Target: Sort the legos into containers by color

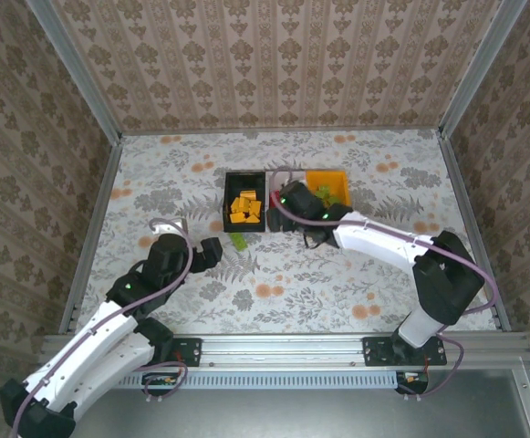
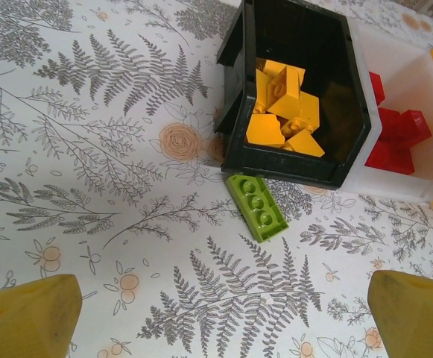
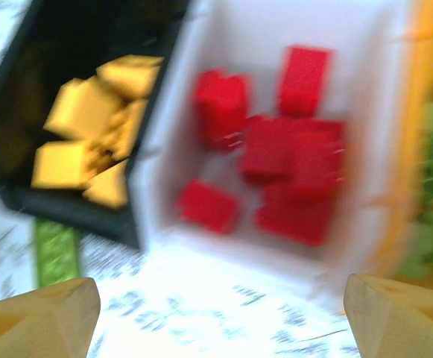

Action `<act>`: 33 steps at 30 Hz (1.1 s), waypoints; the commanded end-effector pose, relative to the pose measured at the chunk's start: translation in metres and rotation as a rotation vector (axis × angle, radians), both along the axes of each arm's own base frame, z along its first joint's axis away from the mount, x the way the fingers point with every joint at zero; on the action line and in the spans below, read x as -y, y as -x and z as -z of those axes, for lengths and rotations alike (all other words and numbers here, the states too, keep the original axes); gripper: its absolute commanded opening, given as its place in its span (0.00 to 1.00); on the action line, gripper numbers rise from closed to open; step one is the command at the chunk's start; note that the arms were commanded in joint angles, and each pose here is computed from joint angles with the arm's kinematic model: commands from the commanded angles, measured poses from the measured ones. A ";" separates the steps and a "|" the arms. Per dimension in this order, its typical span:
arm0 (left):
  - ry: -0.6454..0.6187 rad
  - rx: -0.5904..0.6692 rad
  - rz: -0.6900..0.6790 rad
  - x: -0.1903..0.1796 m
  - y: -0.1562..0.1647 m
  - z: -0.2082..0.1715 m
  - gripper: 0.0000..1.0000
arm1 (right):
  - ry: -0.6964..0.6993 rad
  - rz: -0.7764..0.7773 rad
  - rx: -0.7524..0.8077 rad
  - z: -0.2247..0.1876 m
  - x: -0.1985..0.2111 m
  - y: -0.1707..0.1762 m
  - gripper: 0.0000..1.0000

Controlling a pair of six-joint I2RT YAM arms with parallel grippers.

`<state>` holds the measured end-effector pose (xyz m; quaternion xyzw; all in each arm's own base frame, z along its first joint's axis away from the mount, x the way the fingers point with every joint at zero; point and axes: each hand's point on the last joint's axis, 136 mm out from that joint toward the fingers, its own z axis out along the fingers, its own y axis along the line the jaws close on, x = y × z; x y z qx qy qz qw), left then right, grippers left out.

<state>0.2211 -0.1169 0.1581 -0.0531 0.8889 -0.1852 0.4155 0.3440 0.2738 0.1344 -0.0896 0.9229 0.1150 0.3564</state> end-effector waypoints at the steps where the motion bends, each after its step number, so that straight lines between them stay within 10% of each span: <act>1: -0.011 -0.008 -0.043 -0.011 0.002 0.004 1.00 | -0.032 -0.118 -0.017 0.015 -0.039 0.027 0.87; 22: 0.004 -0.020 -0.054 -0.012 0.002 0.007 1.00 | 0.209 -0.228 -0.018 0.100 -0.120 -0.002 0.74; 33: 0.001 -0.021 -0.062 -0.015 0.004 0.008 1.00 | 0.362 -0.208 -0.079 0.137 -0.105 0.008 0.46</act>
